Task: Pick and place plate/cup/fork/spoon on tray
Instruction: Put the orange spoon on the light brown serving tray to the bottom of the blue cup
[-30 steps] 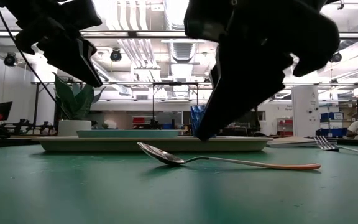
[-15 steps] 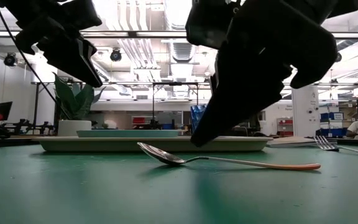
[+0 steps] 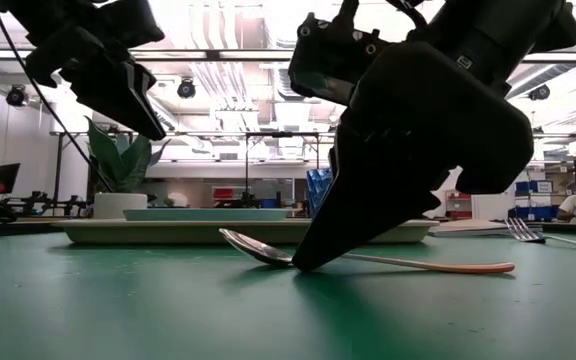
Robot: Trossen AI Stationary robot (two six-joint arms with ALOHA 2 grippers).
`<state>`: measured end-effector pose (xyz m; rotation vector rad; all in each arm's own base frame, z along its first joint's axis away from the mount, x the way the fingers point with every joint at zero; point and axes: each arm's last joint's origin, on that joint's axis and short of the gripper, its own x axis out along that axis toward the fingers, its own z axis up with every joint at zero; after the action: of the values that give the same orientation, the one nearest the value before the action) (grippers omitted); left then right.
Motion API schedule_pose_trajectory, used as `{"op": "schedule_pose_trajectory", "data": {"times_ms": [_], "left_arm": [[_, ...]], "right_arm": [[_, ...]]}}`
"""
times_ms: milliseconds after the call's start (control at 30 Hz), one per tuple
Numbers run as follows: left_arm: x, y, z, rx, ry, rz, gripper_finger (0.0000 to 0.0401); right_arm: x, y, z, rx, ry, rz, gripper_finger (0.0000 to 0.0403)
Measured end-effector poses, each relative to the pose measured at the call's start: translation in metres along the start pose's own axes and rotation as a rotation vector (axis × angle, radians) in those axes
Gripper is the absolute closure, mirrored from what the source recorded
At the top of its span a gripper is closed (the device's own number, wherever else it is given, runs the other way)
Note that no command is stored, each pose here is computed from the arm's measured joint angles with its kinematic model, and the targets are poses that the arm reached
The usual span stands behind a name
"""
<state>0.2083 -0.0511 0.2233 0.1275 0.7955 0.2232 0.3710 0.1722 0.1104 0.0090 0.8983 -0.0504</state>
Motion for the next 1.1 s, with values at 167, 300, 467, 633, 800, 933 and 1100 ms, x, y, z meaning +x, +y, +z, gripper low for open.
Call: {"op": "schedule_pose_trajectory", "data": {"times_ms": [167,300,467,633,800,933,1100], "left_arm": [[0.0,0.0,0.0,0.0,0.0,0.0,0.034],[0.0,0.0,0.0,-0.019,0.0,0.0,0.034],[-0.001,0.0,0.002,-0.05,-0.007,-0.002,0.034],[-0.001,0.0,0.002,-0.054,-0.007,-0.002,0.034],[-0.001,0.0,0.002,-0.054,-0.007,-0.003,0.034],[-0.002,0.001,0.002,-0.036,-0.012,-0.003,0.034],[-0.01,0.005,0.006,0.033,-0.054,0.051,0.034]], "right_arm": [[-0.001,0.0,0.001,0.001,0.0,0.008,0.0271],[-0.001,0.0,0.0,0.0,0.004,0.013,0.0308],[-0.001,0.0,0.0,0.005,0.008,0.012,0.0367],[-0.005,0.0,0.002,0.011,0.006,0.026,0.0389],[-0.027,-0.006,0.017,0.048,-0.049,0.022,0.0389],[-0.05,-0.021,0.038,0.151,-0.116,0.018,0.0389],[-0.067,-0.046,0.055,0.303,-0.166,-0.017,0.0389]]}}
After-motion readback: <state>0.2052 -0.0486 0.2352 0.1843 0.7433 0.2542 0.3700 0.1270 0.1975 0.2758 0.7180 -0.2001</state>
